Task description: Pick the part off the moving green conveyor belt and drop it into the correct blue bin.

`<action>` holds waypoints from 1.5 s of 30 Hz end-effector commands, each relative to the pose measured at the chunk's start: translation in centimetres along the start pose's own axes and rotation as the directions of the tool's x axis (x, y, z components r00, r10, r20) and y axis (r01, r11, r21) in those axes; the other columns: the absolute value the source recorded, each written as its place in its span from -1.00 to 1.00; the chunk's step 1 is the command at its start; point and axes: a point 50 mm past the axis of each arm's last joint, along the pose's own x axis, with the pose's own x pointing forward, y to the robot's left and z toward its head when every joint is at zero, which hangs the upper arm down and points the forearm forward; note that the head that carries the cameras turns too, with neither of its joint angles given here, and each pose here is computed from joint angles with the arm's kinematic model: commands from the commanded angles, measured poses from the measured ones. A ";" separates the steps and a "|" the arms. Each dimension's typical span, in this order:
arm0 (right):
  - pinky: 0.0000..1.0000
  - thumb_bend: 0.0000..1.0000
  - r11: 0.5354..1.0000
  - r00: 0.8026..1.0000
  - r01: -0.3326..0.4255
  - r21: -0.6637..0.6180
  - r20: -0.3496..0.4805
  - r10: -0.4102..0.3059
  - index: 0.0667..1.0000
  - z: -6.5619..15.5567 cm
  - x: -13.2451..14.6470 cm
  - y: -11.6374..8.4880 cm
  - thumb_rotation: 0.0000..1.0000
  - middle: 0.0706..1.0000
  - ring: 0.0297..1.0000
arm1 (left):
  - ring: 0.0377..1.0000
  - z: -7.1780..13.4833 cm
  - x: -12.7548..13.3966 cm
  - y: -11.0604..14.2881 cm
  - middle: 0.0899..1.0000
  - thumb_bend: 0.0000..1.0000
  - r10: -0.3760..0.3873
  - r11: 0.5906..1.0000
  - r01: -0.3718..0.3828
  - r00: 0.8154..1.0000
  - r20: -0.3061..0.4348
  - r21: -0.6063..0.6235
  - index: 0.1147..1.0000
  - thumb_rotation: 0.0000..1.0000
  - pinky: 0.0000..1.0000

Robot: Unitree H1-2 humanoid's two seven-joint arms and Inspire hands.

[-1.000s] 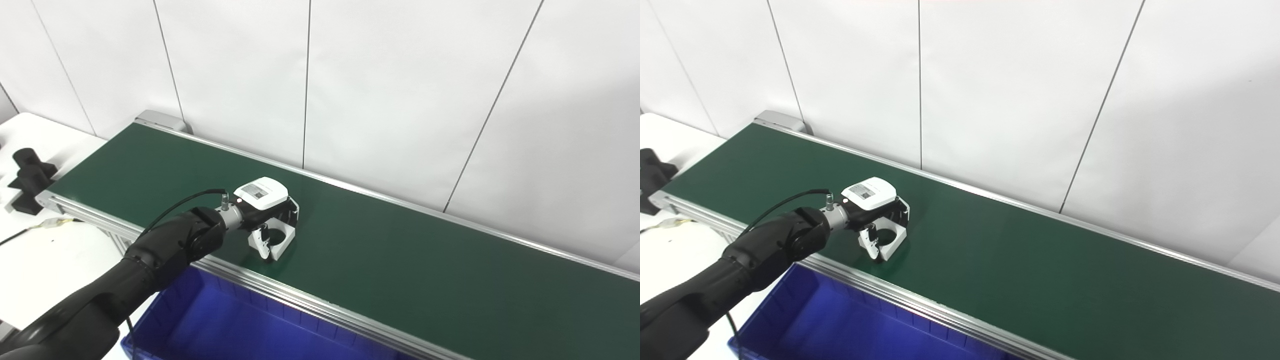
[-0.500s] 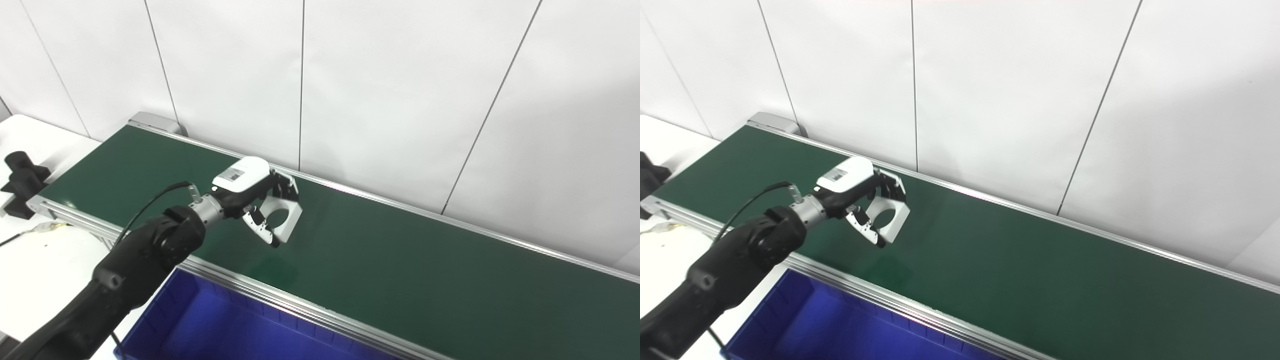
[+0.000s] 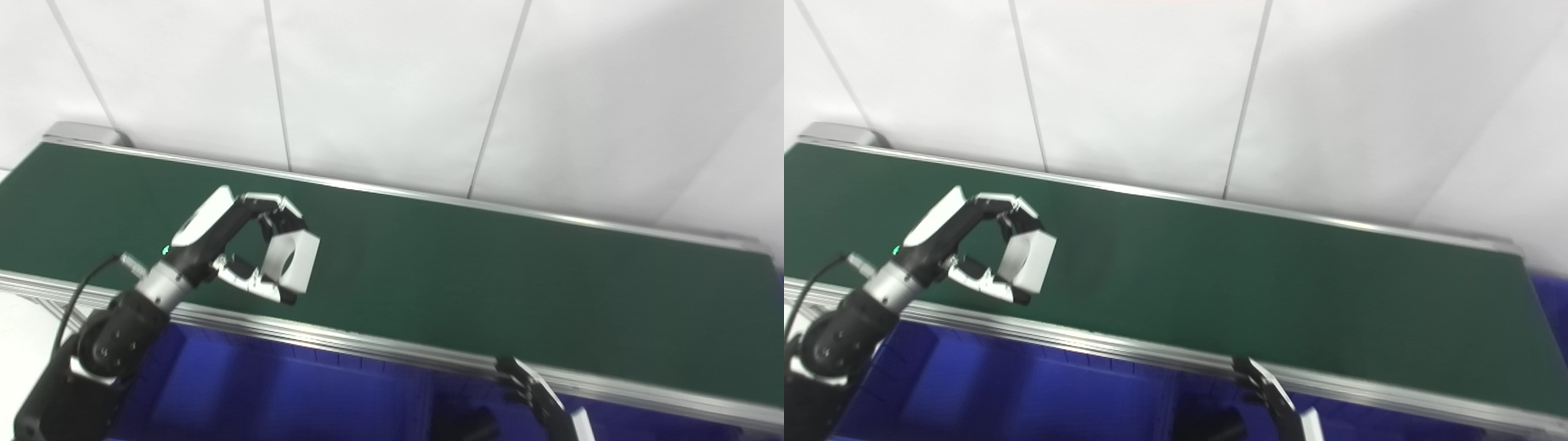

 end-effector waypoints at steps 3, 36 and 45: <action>0.41 0.78 0.999 0.999 0.041 0.011 0.024 -0.041 0.62 0.9 0.8 0.6 -0.11 0.58 0.52 | -0.16 -0.4 -1.0 -1.8 -0.11 -0.05 -0.014 0.998 0.017 0.999 0.036 -0.059 -0.11 -1.00 -0.28; 0.41 0.74 0.997 0.997 0.073 -0.012 -0.024 -0.073 0.61 3.0 1.2 0.4 -0.17 0.59 0.51 | 0.08 2.0 -4.5 -11.7 -0.09 0.02 -0.414 0.907 0.420 0.894 -0.172 -0.003 -0.11 -1.00 0.08; 0.42 0.74 0.997 0.997 0.080 -0.009 -0.023 -0.080 0.60 3.0 1.1 0.4 -0.17 0.58 0.51 | 0.69 2.4 -4.4 -11.1 0.86 0.59 -0.427 0.901 0.432 0.875 -0.229 -0.031 0.76 -0.68 0.37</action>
